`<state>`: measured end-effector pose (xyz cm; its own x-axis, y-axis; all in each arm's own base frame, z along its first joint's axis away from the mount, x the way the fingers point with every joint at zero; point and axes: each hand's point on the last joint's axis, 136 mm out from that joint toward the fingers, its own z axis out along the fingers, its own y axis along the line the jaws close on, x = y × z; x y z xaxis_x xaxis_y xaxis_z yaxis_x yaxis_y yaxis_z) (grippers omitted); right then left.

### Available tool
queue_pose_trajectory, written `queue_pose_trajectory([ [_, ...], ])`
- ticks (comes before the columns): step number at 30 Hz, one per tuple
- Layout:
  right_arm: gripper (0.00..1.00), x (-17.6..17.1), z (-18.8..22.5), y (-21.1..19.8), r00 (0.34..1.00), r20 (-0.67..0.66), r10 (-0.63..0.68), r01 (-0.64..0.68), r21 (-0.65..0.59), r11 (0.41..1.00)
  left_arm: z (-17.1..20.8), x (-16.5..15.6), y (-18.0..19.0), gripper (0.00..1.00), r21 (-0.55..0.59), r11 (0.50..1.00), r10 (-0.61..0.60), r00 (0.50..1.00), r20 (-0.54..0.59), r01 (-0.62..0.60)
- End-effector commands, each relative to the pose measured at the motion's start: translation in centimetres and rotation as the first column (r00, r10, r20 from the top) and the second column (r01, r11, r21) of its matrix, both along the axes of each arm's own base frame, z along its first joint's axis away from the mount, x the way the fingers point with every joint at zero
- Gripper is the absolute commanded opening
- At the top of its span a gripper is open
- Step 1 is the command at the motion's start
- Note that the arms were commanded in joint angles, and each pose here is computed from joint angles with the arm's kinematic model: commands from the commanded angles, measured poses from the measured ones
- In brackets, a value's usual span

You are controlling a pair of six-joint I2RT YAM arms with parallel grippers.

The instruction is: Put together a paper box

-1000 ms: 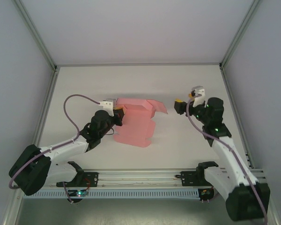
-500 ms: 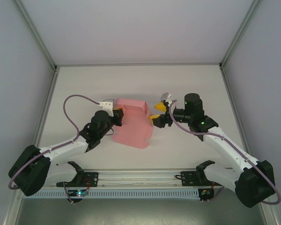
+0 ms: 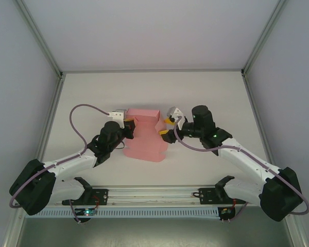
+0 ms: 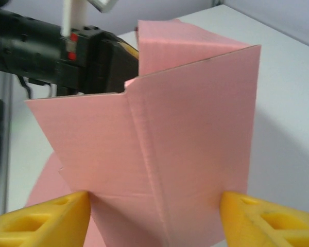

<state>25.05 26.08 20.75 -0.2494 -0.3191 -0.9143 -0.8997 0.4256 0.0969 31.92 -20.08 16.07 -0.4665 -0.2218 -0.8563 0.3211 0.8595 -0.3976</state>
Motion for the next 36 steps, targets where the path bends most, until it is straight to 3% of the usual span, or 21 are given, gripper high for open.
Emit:
queue_pose_trajectory([
  [1, 0.62, 2.7, 0.9, 0.2, 0.990, 0.093, -0.104, 0.107, -0.022, 0.994, 1.4, 0.2, -0.9, 0.00, -0.045, 0.998, -0.039, 0.999, 0.025, 0.040],
  [5, 0.58, 4.7, 1.1, 0.2, 0.956, 0.171, -0.237, 0.243, -0.018, 0.970, 1.3, 0.2, -1.4, 0.00, -0.042, 0.997, -0.064, 0.998, 0.018, 0.064],
  [11, 0.63, 7.6, 2.7, -1.3, 0.789, 0.350, -0.505, 0.526, 0.040, 0.849, 1.0, 0.3, -1.7, 0.00, -0.044, 0.997, -0.068, 0.998, 0.006, 0.068],
  [13, 0.56, 8.0, 3.1, -1.4, 0.738, 0.398, -0.545, 0.578, 0.044, 0.815, 0.9, 0.4, -1.7, 0.00, -0.047, 0.997, -0.065, 0.998, 0.002, 0.065],
  [16, 0.44, 8.5, 2.6, -0.9, 0.718, 0.423, -0.552, 0.604, 0.016, 0.797, 0.7, 0.6, -1.6, 0.00, -0.048, 0.997, -0.054, 0.999, -0.006, 0.054],
  [20, 0.18, 9.5, 1.2, -0.5, 0.694, 0.451, -0.562, 0.656, -0.075, 0.751, 0.5, 0.9, -1.3, 0.00, -0.047, 0.999, -0.024, 0.999, -0.024, 0.023],
  [22, 0.12, 10.0, 1.0, -0.8, 0.665, 0.453, -0.594, 0.693, -0.078, 0.717, 0.3, 1.0, -1.0, 0.00, -0.046, 0.999, -0.002, 0.999, -0.033, 0.001],
  [25, 0.00, 10.8, 0.9, -2.4, 0.565, 0.468, -0.679, 0.788, -0.063, 0.613, 0.1, 1.3, -0.4, 0.00, -0.045, 0.998, 0.047, 0.998, -0.049, -0.049],
  [30, 0.00, 11.7, 1.5, -6.7, 0.267, 0.550, -0.791, 0.951, -0.020, 0.307, -1.2, 2.1, 2.9, 0.00, 0.039, 0.957, 0.289, 0.949, -0.126, -0.287],
  [32, 0.00, 11.6, 1.8, -8.4, 0.143, 0.573, -0.807, 0.983, 0.010, 0.182, -2.2, 2.1, 5.5, 0.00, 0.108, 0.895, 0.445, 0.884, -0.145, -0.433],
  [36, 0.00, 11.9, 1.9, -10.5, 0.063, 0.564, -0.823, 0.996, 0.014, 0.086, -3.9, 1.2, 9.6, 0.00, 0.244, 0.764, 0.636, 0.760, -0.132, -0.597],
])
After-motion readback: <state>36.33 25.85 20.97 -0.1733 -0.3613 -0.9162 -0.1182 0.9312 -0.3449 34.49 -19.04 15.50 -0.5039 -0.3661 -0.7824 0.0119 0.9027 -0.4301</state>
